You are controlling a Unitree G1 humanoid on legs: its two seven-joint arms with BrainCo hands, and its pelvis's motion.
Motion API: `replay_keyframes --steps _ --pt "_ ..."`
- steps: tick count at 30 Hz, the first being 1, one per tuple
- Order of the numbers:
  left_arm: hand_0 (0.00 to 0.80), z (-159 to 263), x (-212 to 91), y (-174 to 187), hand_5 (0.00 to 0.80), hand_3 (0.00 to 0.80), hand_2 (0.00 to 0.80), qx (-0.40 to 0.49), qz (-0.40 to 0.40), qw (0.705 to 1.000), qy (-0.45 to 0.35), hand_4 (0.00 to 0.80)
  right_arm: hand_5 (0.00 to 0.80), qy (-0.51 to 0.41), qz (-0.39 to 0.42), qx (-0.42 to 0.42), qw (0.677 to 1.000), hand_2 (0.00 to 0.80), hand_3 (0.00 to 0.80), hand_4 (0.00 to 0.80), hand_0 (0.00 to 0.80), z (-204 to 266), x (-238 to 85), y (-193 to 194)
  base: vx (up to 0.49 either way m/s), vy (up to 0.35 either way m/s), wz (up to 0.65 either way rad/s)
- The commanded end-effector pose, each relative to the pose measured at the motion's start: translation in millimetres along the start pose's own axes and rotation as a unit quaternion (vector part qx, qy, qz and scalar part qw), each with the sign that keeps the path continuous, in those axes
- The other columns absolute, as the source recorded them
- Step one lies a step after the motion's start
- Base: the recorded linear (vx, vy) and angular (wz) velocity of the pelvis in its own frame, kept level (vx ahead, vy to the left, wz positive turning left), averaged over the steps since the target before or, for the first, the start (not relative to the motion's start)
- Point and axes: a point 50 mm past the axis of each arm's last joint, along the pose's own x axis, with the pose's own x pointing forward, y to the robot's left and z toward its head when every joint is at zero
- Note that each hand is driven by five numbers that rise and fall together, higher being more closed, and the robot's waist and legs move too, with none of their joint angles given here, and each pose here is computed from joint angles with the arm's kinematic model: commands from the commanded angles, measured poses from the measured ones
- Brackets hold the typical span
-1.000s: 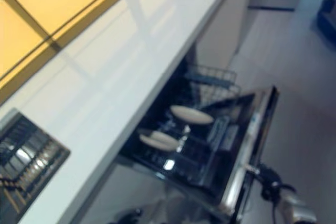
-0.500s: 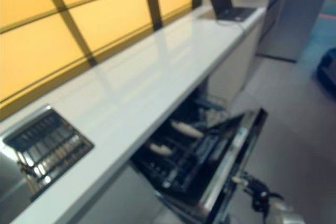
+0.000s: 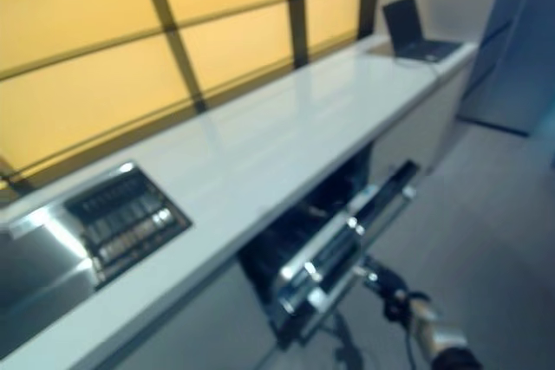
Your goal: Take plates into dishwasher
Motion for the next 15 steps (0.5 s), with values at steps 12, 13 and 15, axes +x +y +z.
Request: replay_keyframes --steps 12,13,15 --pt "0.000 -9.3 -5.9 17.4 0.000 0.000 0.000 0.029 0.023 0.999 0.004 0.000 0.000 -0.048 0.110 0.001 0.993 0.000 0.000 0.000 0.000 22.5 32.9 62.7 0.060 0.059 0.23" --pt "0.000 -10.1 -6.2 17.8 0.000 0.000 0.000 0.028 0.025 0.999 0.006 0.000 0.000 -0.046 0.107 0.003 0.993 0.000 0.000 0.000 0.000 21.1 32.8 61.5 0.032 0.055 0.06" --pt "0.000 -11.2 -6.5 18.0 0.000 0.000 0.000 0.028 0.026 0.999 0.008 0.000 0.000 -0.044 0.106 0.003 0.993 0.000 0.000 0.000 0.000 20.0 32.7 60.6 0.028 0.046 0.06"
